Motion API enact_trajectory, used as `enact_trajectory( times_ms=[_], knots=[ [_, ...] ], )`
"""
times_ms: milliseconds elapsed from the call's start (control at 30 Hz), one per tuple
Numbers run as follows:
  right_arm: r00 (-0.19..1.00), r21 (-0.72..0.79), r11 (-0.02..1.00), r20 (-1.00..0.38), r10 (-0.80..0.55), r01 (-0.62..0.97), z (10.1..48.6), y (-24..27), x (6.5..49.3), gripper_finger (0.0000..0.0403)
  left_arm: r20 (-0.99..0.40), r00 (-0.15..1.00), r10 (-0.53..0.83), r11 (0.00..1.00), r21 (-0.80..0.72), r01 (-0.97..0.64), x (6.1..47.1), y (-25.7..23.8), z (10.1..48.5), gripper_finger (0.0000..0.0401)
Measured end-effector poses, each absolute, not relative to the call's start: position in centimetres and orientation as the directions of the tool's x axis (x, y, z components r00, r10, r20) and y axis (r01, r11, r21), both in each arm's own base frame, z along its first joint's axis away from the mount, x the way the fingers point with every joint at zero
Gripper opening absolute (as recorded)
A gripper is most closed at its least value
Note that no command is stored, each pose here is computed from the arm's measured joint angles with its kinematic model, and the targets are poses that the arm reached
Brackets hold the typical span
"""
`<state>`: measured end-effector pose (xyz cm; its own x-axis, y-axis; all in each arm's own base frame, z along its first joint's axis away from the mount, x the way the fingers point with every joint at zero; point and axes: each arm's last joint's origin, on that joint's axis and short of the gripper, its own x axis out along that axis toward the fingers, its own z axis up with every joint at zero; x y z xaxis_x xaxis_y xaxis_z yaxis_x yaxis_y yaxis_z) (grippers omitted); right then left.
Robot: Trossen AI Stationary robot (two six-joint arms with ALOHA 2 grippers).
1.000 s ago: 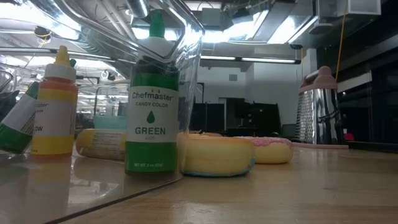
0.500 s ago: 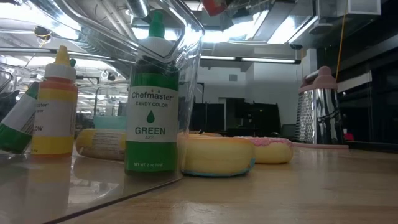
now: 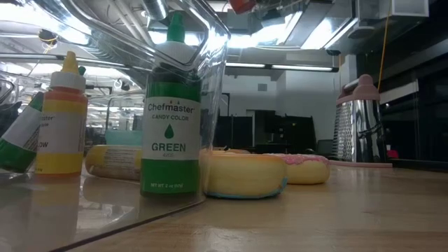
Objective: Pick & Place Food Item
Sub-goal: Put the orange food coloring bottle into the transparent bin
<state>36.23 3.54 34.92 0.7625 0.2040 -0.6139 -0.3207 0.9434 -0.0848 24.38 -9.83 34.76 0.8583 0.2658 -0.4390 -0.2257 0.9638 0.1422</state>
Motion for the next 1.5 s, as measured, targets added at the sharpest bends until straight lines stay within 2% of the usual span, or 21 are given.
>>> enact_trajectory(
  times_ms=[267, 500, 600, 833, 1500],
  knots=[
    [0.639, -0.022, 0.954, -0.747, 0.183, -0.298, 31.5, 3.0, 37.2, 0.0114, -0.498, 0.815, 0.297, 0.95, 0.237, -0.202, 25.2, -8.4, 36.6, 0.0192],
    [0.63, -0.018, 0.955, -0.755, 0.18, -0.295, 30.5, 2.9, 38.0, 0.0114, -0.65, 0.716, 0.254, 0.962, 0.245, -0.119, 27.9, -7.9, 34.5, 0.0192],
    [0.631, -0.018, 0.956, -0.755, 0.18, -0.294, 30.6, 2.9, 38.0, 0.0114, -0.63, 0.743, 0.226, 0.968, 0.23, -0.1, 28.7, -8.1, 34.5, 0.0192],
    [0.631, -0.019, 0.955, -0.755, 0.181, -0.296, 30.6, 2.9, 38.0, 0.0114, -0.554, 0.787, 0.27, 0.953, 0.271, -0.136, 28.9, -8.1, 35.4, 0.0192],
    [0.646, -0.031, 0.946, -0.737, 0.197, -0.324, 30.7, 3.0, 38.1, 0.0114, -0.588, 0.773, 0.239, 0.965, 0.235, -0.119, 30.2, -7.0, 34.3, 0.0193]
  ],
)
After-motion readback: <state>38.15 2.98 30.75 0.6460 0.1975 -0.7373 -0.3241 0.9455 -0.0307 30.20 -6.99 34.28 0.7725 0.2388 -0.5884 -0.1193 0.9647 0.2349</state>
